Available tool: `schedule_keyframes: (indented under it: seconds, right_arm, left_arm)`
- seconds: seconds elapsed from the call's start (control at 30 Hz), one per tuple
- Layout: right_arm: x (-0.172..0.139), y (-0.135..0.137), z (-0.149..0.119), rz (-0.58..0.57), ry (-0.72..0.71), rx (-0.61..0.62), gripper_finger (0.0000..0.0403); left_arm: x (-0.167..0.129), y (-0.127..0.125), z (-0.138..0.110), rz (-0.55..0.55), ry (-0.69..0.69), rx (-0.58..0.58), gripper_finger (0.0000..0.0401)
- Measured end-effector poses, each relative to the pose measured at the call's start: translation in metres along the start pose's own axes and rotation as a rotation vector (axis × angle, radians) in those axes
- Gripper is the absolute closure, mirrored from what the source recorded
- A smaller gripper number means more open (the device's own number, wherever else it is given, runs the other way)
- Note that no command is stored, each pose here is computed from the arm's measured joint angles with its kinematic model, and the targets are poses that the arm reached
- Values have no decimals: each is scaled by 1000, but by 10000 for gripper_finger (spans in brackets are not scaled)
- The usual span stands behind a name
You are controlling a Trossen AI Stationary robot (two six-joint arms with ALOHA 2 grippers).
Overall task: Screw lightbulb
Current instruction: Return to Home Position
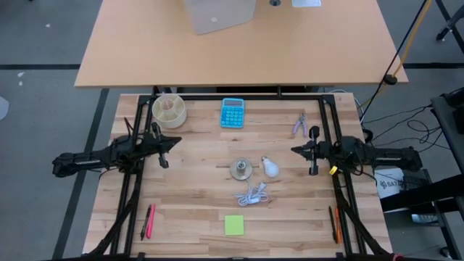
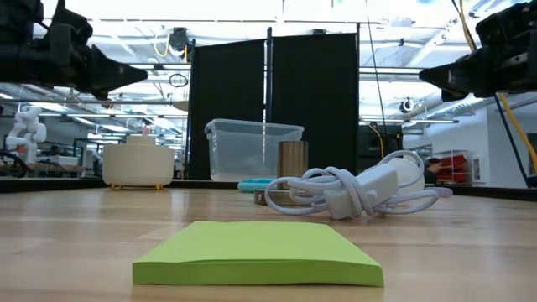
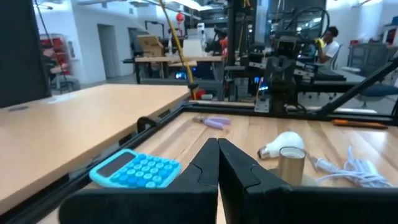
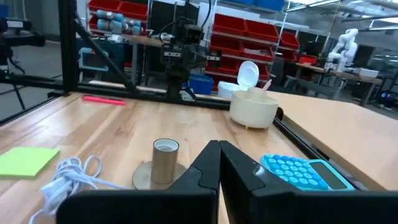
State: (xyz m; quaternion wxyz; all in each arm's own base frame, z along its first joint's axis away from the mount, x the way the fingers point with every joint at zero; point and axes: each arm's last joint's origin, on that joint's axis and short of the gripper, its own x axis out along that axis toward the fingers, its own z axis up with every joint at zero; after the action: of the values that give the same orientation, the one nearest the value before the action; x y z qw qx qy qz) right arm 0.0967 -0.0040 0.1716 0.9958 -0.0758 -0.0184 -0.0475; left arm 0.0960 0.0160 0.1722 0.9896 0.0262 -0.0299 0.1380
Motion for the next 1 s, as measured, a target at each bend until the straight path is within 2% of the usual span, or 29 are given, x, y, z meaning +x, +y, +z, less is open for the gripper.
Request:
schedule_keyframes:
  seconds: [0.33,0.5,0.63,1.0]
  right_arm:
    - [0,-4,-2,1,12,-59,403]
    - [0,-4,-2,11,14,-41,403]
    - [0,-6,0,-43,3,-27,403]
    - [0,-6,-1,-43,8,-15,401]
  left_arm:
    - [0,2,-2,53,27,38,401]
    - [0,1,-3,52,31,47,401]
    - [0,1,-3,52,31,42,401]
    - [0,1,-3,52,31,42,401]
